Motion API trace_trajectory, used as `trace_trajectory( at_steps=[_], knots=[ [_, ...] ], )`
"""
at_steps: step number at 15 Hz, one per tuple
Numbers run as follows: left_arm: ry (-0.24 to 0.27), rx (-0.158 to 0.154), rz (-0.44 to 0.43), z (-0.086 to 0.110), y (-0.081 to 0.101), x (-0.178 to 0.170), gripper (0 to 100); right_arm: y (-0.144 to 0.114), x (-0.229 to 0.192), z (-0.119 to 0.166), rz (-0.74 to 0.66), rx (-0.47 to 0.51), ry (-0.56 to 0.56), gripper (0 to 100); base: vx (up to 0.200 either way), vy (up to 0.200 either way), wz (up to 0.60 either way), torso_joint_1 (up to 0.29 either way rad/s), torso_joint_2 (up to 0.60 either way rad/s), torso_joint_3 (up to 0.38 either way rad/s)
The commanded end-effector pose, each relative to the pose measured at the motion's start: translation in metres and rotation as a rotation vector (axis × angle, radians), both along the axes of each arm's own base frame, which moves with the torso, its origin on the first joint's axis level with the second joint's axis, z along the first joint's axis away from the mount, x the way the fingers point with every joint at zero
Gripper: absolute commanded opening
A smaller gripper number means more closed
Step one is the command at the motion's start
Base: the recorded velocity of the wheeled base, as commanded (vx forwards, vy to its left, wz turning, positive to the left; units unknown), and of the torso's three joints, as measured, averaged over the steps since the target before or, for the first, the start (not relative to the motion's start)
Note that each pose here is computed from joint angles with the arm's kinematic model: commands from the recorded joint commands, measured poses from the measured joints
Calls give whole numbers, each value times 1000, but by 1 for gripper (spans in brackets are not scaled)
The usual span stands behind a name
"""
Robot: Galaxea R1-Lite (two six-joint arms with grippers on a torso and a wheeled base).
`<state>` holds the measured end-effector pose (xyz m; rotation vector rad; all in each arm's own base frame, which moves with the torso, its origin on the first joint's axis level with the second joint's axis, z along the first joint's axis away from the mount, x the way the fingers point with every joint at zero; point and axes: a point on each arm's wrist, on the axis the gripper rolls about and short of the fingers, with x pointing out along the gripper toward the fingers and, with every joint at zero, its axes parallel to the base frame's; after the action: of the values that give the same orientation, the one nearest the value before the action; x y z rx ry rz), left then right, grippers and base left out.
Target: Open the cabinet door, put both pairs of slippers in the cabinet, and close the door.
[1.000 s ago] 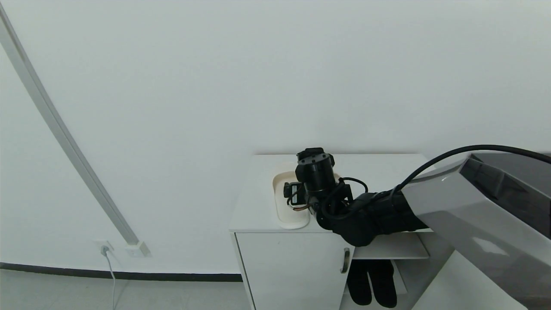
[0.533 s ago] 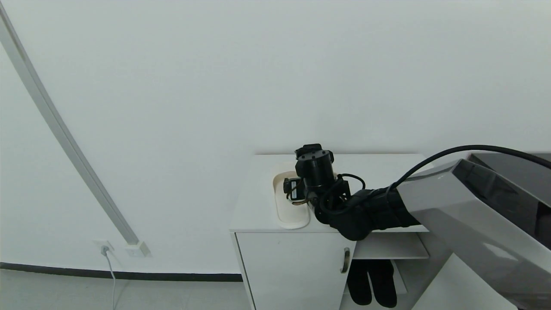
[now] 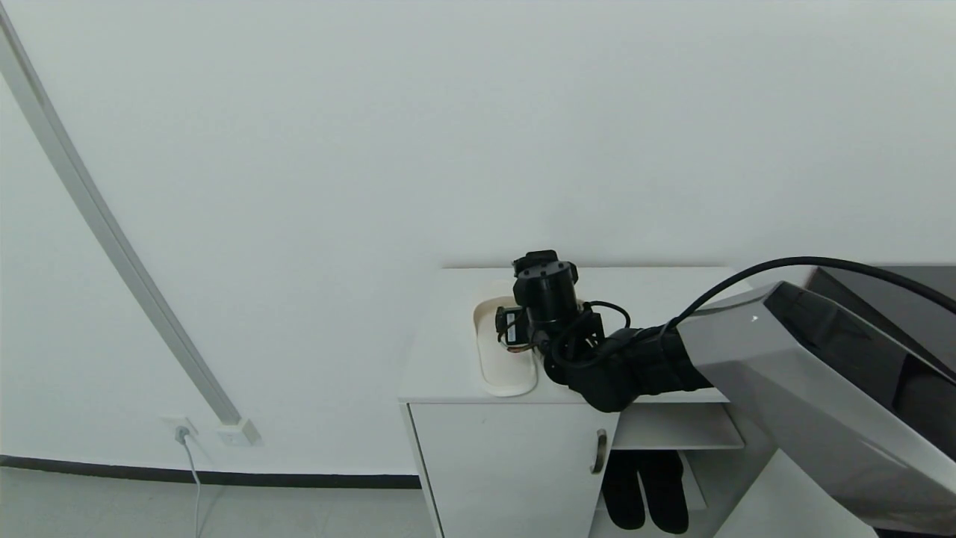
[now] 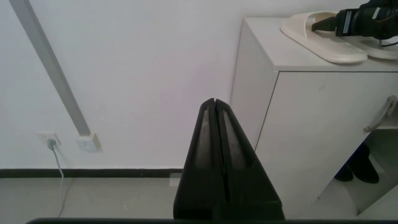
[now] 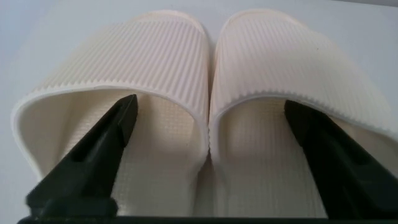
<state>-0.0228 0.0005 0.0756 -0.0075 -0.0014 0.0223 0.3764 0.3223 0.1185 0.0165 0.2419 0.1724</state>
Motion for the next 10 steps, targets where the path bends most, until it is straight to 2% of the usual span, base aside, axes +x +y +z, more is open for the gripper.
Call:
trace_trajectory(
  at_steps=[1, 5, 10],
  knots=[
    [0, 0, 1, 0, 0, 0, 0, 1, 0, 0, 3, 1, -2, 0, 0, 0, 0, 0, 0, 0],
    [0, 0, 1, 0, 0, 0, 0, 6, -5, 4, 15, 5, -7, 0, 0, 0, 0, 0, 0, 0],
    [0, 0, 1, 0, 0, 0, 0, 1, -36, 30, 50, 21, -24, 0, 0, 0, 0, 0, 0, 0]
  ],
)
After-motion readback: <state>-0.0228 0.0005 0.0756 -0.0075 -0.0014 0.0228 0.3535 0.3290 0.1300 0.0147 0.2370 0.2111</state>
